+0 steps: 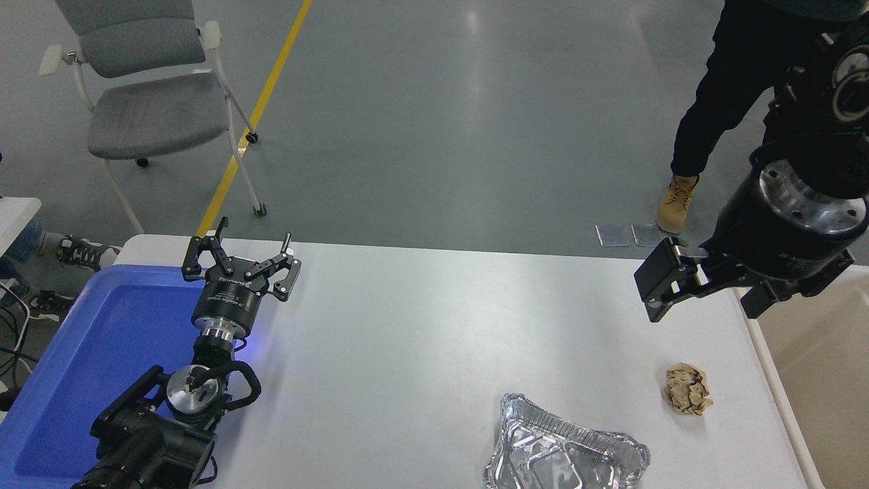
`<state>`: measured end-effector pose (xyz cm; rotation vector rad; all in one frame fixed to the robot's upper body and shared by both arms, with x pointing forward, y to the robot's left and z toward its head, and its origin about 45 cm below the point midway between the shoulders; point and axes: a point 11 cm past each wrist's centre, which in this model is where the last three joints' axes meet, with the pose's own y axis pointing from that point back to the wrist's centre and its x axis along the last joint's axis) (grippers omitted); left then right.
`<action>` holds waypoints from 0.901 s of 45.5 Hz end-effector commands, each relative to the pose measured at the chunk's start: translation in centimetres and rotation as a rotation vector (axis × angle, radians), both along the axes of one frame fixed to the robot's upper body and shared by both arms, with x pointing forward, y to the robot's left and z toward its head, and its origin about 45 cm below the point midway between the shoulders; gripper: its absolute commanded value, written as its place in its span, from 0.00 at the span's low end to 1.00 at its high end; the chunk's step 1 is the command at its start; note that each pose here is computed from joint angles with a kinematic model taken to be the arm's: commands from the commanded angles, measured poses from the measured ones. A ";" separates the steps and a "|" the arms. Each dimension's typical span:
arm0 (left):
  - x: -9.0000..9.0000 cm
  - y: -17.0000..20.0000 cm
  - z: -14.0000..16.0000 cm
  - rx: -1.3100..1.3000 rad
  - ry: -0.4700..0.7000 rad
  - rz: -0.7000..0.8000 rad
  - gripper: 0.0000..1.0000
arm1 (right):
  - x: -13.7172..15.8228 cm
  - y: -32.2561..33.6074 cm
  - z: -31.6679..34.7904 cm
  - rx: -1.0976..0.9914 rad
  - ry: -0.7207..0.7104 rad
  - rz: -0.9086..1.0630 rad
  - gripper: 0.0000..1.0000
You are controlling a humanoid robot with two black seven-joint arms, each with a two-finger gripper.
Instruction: Pick up foil plate and place in dustbin
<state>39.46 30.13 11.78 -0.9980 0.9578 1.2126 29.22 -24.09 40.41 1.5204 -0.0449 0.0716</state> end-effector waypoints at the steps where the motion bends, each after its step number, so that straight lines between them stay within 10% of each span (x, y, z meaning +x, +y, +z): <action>1: 0.0 0.0 0.0 0.001 0.000 -0.002 0.99 | 0.0 0.0 0.0 0.002 0.001 0.000 1.00; 41: 0.0 0.0 0.0 0.001 0.000 0.000 0.99 | 0.0 0.2 -0.2 0.015 0.008 -0.009 1.00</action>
